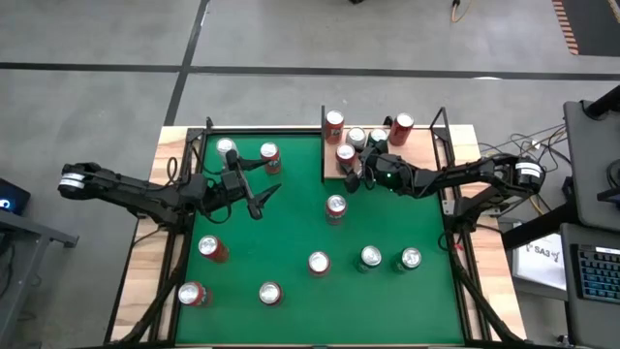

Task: Place canned beverage on shelf
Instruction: Put the red soda can on the shelf aligned with the other red soda can

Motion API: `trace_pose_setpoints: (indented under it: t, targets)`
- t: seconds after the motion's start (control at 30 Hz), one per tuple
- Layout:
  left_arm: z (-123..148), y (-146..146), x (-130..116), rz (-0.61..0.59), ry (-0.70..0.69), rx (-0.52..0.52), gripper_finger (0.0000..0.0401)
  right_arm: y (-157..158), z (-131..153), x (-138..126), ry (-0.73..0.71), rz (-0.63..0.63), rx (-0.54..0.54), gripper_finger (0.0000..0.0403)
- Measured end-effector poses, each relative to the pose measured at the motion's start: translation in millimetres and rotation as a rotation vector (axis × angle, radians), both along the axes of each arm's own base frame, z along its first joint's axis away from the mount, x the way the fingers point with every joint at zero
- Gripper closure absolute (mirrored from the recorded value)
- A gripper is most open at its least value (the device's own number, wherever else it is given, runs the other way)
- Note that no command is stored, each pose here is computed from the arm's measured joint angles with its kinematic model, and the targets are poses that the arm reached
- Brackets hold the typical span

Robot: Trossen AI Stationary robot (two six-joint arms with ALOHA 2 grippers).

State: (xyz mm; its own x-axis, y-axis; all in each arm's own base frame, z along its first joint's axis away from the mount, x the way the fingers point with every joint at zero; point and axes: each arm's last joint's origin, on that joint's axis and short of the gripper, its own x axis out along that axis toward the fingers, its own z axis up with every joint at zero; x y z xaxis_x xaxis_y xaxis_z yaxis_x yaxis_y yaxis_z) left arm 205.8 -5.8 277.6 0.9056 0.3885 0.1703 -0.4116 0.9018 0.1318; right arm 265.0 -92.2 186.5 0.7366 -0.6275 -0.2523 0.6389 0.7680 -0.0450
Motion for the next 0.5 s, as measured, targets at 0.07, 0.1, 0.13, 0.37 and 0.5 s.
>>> trace_pose_setpoints:
  t: [0.07, 0.1, 0.13, 0.37, 0.5]
  targets:
    - [0.0, 0.0, 0.0, 0.0, 0.0, 0.0, 0.0079, 0.1, 0.1, -0.2, 0.001, 0.001, 0.0, 0.0077]
    - [0.0, 0.0, 0.0, 0.0, 0.0, 0.0, 0.0079, 0.1, 0.2, -0.1, 0.0, 0.001, 0.0, 0.0077]
    - [0.0, 0.0, 0.0, 0.0, 0.0, 0.0, 0.0079, 0.1, 0.2, -0.1, -0.001, 0.0, 0.001, 0.0076]
    - [-0.1, 0.0, 0.0, 0.0, 0.001, 0.0, 0.0079, -0.1, 0.6, 0.1, -0.029, -0.011, 0.032, 0.0076]
    - [-0.1, 0.0, 0.0, 0.0, 0.001, 0.0, 0.0079, -0.2, 0.8, 0.1, -0.038, -0.018, 0.041, 0.0076]
